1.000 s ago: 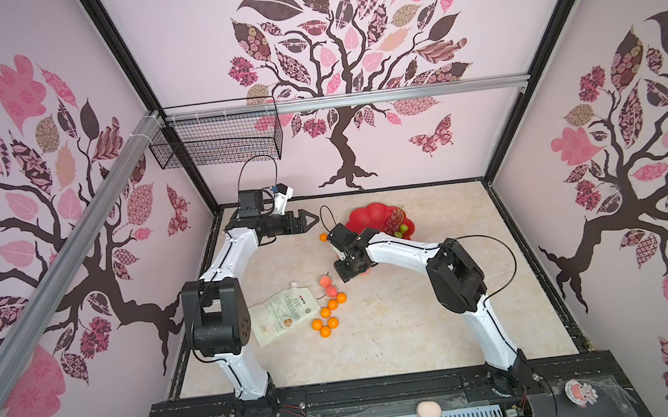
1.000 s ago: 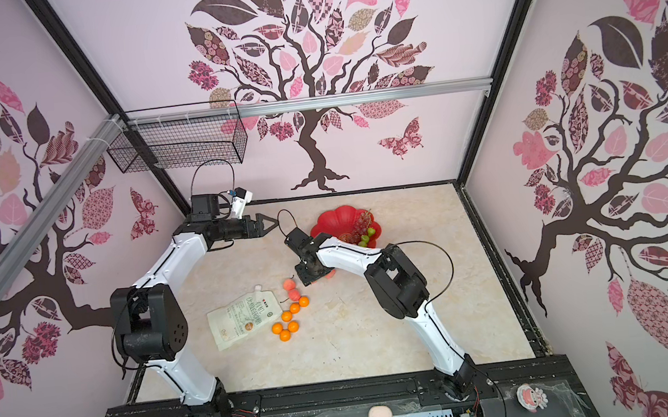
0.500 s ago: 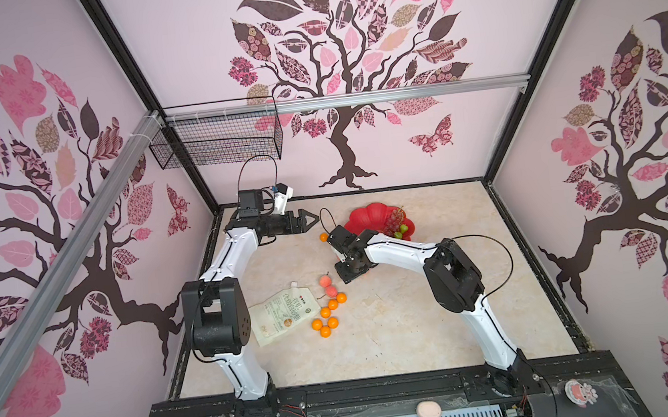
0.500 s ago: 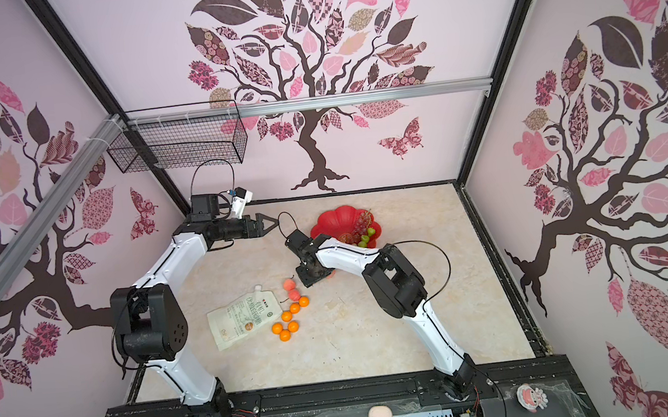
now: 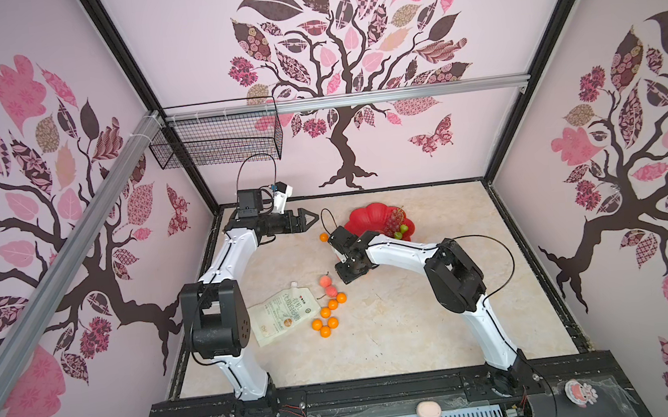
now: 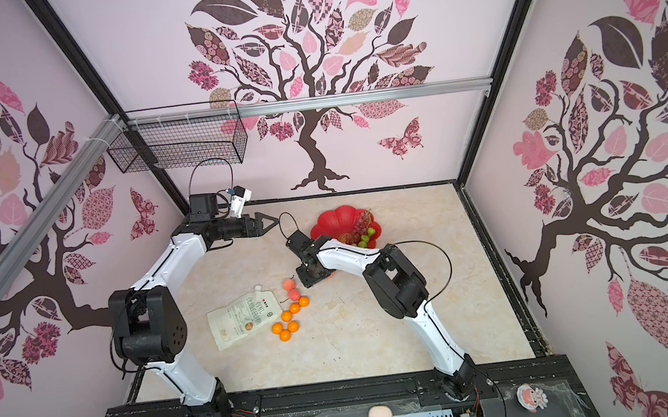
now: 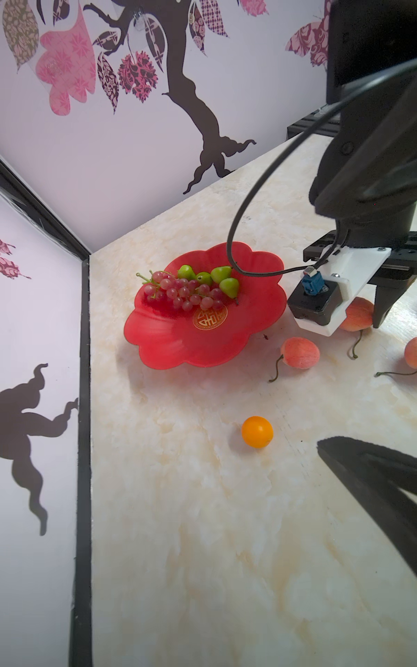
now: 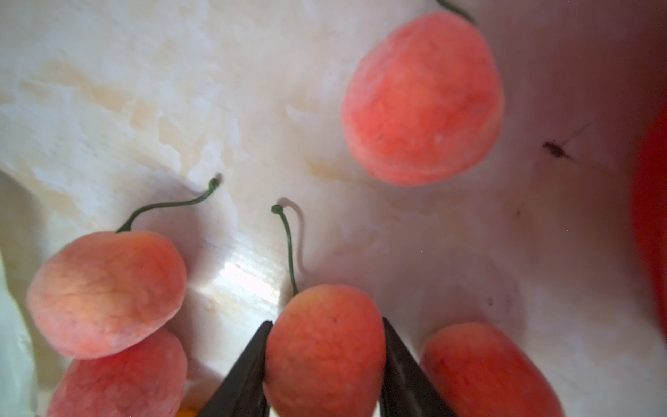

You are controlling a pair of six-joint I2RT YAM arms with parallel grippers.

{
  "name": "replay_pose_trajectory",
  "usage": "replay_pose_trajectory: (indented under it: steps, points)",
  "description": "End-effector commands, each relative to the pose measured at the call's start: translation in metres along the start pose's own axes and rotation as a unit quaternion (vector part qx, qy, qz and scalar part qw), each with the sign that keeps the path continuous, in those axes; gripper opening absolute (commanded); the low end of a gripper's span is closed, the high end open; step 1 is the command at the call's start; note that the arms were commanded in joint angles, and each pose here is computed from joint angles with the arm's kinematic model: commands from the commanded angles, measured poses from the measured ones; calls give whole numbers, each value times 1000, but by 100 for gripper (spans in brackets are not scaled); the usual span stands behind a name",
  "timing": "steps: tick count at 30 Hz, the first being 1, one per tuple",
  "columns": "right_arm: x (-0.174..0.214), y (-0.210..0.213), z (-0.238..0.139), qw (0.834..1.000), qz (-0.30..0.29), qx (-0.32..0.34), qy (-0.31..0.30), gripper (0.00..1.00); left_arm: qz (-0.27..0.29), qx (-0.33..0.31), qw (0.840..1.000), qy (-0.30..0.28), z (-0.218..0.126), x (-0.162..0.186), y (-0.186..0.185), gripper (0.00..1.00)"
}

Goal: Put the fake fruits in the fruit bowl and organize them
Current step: 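Close the right gripper on the peach and lift it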

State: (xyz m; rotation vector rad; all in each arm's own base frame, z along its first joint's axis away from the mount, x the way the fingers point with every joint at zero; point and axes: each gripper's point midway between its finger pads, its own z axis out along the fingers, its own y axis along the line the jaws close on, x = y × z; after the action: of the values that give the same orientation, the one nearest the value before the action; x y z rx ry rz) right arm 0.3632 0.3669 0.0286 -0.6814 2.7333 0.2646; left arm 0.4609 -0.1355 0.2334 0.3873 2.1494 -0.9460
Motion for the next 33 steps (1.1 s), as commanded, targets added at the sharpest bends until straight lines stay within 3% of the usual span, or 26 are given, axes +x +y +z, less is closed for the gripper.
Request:
replay_pose_trajectory:
  steps: [1,11,19,26,33]
  points:
    - [0,4,-25,1000,9,-16,-11,44,43,5,998,-39,-15,-16,-18,98]
    - [24,3,-60,998,36,-46,-37,43,60,35,996,-57,-16,-18,-34,98]
    - [24,-14,-96,992,79,-64,-79,42,73,59,995,-16,25,5,-70,98]
    - [6,-62,-113,980,148,-76,-109,42,38,56,998,-12,52,11,-73,98]
    - [-18,-100,-113,971,189,-67,-130,42,-41,-32,999,-6,79,18,-40,98]
